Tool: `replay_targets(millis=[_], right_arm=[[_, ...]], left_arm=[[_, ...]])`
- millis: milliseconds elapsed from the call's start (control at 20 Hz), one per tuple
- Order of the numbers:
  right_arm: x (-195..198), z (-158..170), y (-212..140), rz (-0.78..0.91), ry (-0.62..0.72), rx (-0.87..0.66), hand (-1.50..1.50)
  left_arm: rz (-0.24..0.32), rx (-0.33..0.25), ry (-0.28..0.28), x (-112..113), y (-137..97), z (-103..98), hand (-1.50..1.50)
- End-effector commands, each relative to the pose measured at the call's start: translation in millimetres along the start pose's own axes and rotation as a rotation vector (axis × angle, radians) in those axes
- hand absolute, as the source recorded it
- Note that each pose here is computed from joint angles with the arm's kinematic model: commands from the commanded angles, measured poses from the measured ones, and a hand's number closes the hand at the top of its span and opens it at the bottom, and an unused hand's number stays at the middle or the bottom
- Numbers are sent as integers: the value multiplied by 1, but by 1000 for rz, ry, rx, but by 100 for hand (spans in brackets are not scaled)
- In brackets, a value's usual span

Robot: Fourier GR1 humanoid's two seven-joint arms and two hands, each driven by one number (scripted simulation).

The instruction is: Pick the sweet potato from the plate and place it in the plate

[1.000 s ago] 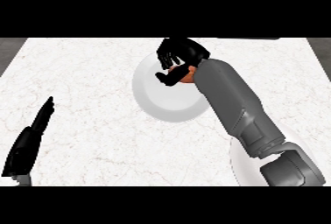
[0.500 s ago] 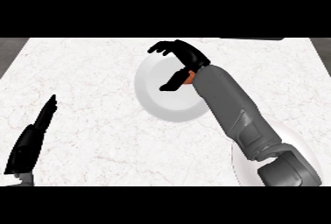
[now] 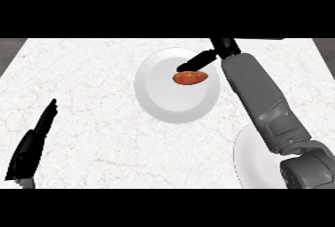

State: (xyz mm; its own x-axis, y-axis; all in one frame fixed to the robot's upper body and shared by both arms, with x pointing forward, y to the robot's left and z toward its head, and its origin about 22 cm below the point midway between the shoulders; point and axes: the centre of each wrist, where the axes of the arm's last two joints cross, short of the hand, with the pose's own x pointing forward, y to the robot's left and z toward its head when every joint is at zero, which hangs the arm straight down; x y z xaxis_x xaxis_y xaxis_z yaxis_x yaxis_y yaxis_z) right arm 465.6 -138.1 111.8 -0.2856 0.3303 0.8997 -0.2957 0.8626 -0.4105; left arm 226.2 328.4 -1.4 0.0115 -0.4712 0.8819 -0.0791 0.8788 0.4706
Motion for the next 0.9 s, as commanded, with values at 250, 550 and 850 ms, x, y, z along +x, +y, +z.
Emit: replay_targets(millis=[250, 550, 850], right_arm=[[-35, 43, -102, -239, -75, -116, -150], [-53, 81, -153, -178, -142, -112, -150], [-46, 93, -183, -168, -136, -133, -150]], left_arm=[[10, -21, -17, 4, -11, -4, 0], [1, -22, -48, 8, 4, -14, 0], [9, -40, -59, 14, -10, -12, 0]])
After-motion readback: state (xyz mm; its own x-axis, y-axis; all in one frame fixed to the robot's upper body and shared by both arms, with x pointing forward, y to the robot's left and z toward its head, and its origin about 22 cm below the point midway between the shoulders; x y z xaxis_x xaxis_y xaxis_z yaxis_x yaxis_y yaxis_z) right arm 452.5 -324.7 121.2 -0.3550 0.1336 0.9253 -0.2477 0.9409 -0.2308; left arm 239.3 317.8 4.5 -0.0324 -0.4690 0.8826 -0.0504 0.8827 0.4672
